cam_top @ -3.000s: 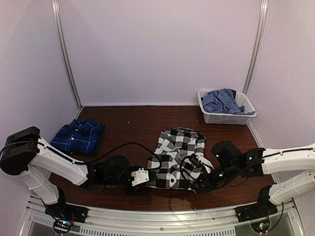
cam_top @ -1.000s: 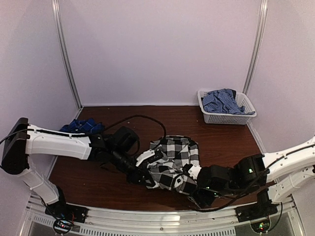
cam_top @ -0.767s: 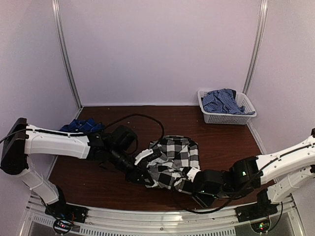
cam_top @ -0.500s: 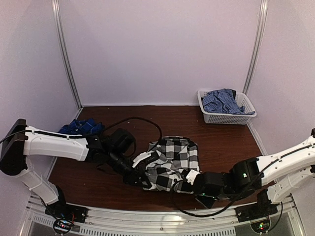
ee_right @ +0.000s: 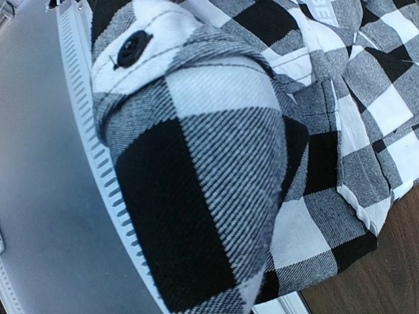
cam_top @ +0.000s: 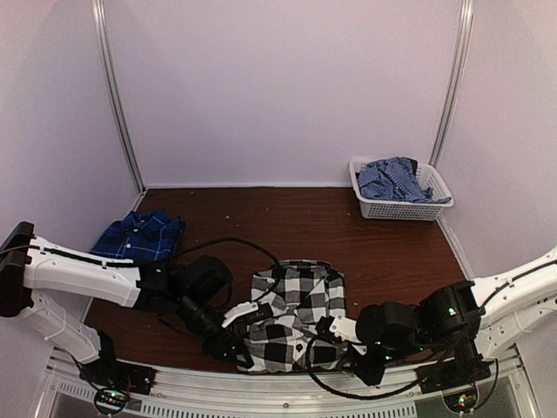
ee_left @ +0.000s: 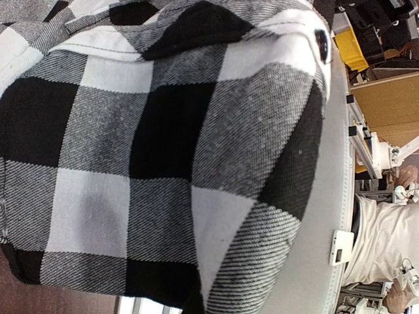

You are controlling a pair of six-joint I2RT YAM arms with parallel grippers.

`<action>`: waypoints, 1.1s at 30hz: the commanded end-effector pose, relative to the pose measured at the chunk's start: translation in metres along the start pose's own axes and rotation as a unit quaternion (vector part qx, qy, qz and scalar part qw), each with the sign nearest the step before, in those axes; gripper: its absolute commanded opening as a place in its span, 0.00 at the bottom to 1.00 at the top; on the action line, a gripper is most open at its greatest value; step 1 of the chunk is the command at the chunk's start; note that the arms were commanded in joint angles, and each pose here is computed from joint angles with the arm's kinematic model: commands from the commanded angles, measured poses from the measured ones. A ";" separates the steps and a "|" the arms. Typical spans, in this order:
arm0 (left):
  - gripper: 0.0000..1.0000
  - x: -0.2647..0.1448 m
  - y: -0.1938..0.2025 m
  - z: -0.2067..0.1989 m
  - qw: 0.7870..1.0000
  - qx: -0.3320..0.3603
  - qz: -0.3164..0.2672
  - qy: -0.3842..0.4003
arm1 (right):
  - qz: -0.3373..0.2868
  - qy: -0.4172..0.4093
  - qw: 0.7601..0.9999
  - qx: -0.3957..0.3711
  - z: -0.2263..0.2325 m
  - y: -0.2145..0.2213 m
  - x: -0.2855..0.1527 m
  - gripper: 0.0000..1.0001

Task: Fold and stack the long sleeve shirts
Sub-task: Fold the 2/3-rectangle-folded shirt at the center of the board.

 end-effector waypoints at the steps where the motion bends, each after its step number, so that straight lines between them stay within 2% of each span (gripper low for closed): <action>1: 0.00 -0.013 -0.012 -0.020 0.998 0.004 -0.014 0.063 | -0.054 -0.064 0.996 0.018 0.014 -0.021 -0.017 0.00; 6: 0.00 -0.033 -0.042 -0.016 0.994 0.011 -0.049 0.101 | -0.091 -0.090 0.990 0.058 -0.012 -0.041 -0.031 0.00; 14: 0.00 -0.065 -0.100 0.001 0.986 0.016 -0.098 0.136 | -0.101 -0.118 0.979 0.129 -0.078 -0.049 -0.026 0.02; 24: 0.12 -0.092 -0.142 0.046 0.979 -0.012 -0.146 0.139 | -0.103 -0.137 0.972 0.163 -0.135 -0.061 -0.012 0.13; 27: 0.12 -0.092 -0.149 0.064 0.978 -0.030 -0.153 0.138 | -0.119 -0.140 0.968 0.171 -0.149 -0.069 -0.013 0.20; 33: 0.04 -0.091 -0.163 0.094 0.976 -0.054 -0.161 0.139 | -0.134 -0.134 0.963 0.194 -0.183 -0.072 -0.009 0.25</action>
Point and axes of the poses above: each gripper's point midway between its finger pads, its own x axis out along the fingers, its own z axis along the line the jaws close on, y = z × x, the point moved 3 cm from there along -x, back along the fingers, and after that the axes turned 10 degrees about -x, right-handed, at the moved point
